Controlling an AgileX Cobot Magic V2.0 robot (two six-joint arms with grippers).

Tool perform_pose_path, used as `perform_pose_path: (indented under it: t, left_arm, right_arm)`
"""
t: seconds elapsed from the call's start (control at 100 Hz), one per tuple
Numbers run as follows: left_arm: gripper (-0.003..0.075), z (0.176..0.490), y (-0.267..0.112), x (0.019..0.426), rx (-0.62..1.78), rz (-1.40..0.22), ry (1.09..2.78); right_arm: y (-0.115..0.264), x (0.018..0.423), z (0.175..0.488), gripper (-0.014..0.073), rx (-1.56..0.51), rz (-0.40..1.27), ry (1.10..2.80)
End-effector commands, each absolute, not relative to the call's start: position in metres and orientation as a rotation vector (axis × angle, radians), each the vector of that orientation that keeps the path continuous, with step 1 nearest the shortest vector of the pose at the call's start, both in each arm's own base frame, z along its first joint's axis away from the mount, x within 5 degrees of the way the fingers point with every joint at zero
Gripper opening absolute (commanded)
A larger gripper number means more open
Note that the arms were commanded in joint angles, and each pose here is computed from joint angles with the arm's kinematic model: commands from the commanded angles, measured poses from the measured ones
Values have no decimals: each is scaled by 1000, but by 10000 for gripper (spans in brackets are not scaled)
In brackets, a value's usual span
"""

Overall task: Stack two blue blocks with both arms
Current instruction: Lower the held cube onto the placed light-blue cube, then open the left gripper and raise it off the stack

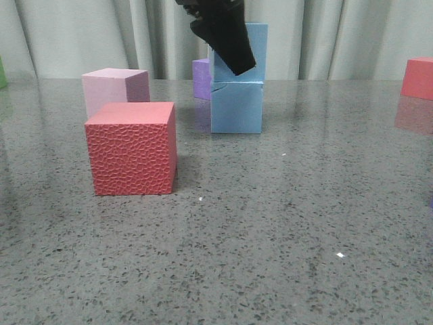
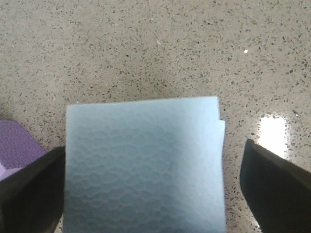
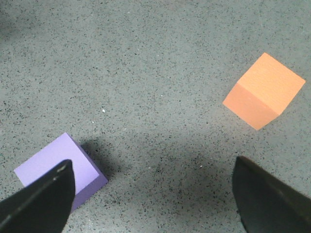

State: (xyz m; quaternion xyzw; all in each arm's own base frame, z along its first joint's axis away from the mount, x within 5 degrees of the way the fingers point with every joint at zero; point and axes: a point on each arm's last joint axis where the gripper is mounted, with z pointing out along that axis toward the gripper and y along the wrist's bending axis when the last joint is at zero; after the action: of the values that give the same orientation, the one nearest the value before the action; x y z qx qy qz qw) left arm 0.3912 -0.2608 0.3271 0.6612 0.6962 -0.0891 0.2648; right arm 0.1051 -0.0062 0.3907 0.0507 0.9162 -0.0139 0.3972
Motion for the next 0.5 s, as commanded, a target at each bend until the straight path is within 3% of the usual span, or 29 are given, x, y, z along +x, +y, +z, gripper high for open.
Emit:
perform_pose_path:
  t: [0.0, 0.49]
  left_arm:
    - [668, 364, -257, 375, 1749, -258, 1811]
    - [667, 410, -241, 354, 1636, -241, 1790]
  right_arm:
    - [-7, 107, 402, 647, 117, -50, 2238]
    - [-7, 107, 402, 647, 117, -50, 2238]
